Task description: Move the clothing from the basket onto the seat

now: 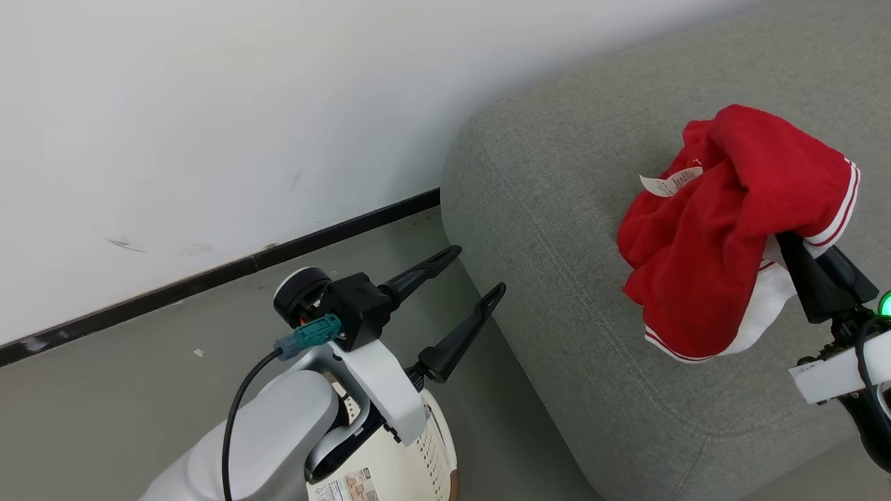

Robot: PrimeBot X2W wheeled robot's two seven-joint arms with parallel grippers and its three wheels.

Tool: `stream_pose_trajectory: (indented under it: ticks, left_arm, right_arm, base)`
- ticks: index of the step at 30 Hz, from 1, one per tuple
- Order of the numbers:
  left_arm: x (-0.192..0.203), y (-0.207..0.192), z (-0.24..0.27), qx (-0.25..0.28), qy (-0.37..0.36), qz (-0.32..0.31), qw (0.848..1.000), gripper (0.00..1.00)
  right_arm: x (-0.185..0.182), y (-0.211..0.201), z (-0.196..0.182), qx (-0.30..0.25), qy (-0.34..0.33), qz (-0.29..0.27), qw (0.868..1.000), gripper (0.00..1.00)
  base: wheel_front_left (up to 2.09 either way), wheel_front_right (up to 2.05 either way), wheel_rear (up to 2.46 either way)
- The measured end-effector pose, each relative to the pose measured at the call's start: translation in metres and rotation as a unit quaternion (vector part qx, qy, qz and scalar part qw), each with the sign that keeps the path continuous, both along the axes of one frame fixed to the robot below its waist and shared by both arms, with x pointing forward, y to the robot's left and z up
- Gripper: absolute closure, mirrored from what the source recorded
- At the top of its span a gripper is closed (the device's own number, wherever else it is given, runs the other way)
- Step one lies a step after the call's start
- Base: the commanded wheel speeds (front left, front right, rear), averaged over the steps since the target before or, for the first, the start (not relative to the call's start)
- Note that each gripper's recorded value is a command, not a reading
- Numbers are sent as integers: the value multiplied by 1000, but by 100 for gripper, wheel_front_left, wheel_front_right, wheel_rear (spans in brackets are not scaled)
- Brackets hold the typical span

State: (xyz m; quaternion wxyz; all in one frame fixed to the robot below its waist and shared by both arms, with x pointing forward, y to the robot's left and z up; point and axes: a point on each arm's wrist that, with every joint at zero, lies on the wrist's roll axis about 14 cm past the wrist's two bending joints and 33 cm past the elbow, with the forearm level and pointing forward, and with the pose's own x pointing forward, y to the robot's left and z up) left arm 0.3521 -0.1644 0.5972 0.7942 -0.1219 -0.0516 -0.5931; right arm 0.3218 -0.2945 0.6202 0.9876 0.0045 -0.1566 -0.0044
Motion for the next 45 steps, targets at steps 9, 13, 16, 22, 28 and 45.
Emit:
stream_pose_trajectory:
  ticks: [9, 13, 16, 22, 28, 45]
  left_arm:
    - [2, -2, -3, -3, 3, -3, 1000, 0]
    - [5, 0, -6, -3, 7, -1, 1000, 0]
    - [8, 1, -10, 1, 13, 2, 1000, 0]
    - [14, 6, -23, 11, 29, 7, 999, 0]
    - [24, 13, -33, 20, 38, 18, 999, 0]
    - [52, 35, -61, 33, 73, 47, 996, 0]
  right_arm:
    - [-5, -23, 17, -20, -17, -34, 999, 100]
    - [-2, -40, 36, -38, -37, -52, 997, 100]
    - [-2, -59, 40, -49, -32, -75, 995, 100]
    - [1, -92, 35, -60, -9, -116, 991, 100]
    - [9, -125, 40, -69, 2, -155, 985, 100]
    - [59, -172, 16, -83, 61, -205, 973, 100]
  base:
    - [0, 0, 0]
    - [0, 0, 0]
    - [0, 0, 0]
    - [0, 0, 0]
    - [0, 0, 0]
    - [0, 0, 0]
